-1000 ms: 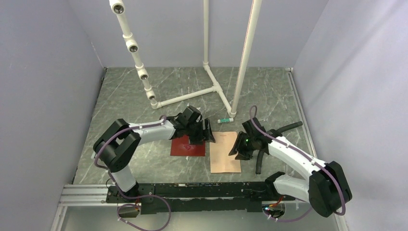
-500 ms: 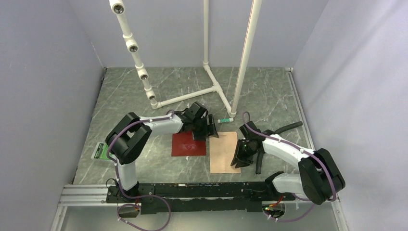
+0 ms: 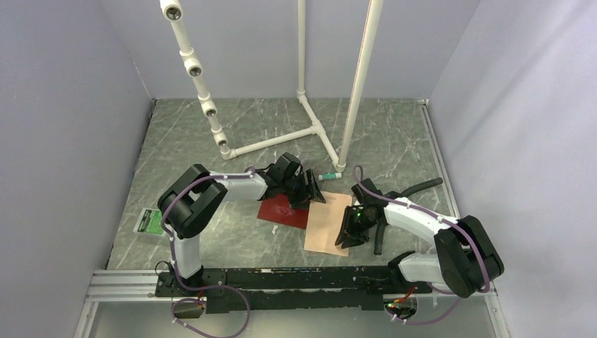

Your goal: Place the letter into the envelope and seal it

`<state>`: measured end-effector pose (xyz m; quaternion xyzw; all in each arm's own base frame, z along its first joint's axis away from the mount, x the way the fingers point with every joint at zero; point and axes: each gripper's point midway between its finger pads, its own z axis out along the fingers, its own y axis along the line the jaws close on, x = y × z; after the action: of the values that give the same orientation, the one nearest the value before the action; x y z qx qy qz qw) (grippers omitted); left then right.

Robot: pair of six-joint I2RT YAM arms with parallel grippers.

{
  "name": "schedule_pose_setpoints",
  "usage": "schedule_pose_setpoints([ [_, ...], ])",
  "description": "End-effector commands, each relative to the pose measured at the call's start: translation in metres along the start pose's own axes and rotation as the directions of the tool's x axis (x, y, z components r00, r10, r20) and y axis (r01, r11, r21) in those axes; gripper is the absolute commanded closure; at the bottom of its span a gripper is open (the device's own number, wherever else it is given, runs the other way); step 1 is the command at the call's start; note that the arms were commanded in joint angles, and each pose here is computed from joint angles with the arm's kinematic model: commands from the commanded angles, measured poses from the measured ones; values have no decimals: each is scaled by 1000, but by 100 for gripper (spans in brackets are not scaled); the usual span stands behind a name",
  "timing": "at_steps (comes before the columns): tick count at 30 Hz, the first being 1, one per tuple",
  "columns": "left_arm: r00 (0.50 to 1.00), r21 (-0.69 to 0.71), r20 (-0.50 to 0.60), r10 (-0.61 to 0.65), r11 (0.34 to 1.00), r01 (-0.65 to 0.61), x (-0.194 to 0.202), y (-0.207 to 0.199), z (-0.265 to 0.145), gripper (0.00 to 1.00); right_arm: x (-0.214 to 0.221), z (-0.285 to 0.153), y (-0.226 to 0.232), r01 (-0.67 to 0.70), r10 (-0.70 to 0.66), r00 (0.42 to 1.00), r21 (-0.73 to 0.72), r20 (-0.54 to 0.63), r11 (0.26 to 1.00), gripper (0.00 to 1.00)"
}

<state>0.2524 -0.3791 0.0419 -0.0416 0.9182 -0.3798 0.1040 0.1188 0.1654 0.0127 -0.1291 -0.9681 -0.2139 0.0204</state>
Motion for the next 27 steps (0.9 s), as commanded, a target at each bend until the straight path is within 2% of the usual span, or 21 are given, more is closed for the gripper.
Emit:
schedule_pose_setpoints([
  [1, 998, -34, -65, -2, 999, 0, 23, 19, 13, 34, 9, 10, -24, 24, -22, 1000, 66, -19, 998, 68],
  [7, 997, 31, -44, 62, 998, -61, 19, 5, 7, 59, 4, 5, -19, 42, -42, 999, 56, -6, 998, 68],
  [13, 989, 96, -17, 149, 984, -147, 15, -12, -6, 96, -3, -6, -11, 53, -54, 998, 49, 31, 997, 66],
  [22, 943, 122, 26, 331, 935, -332, 4, -39, -54, 97, -29, -62, 33, 168, -155, 965, -42, 209, 985, 50],
  [27, 873, 247, 42, 486, 841, -481, 0, -71, -111, 97, -53, -122, 72, 278, -232, 898, -76, 374, 957, 36],
])
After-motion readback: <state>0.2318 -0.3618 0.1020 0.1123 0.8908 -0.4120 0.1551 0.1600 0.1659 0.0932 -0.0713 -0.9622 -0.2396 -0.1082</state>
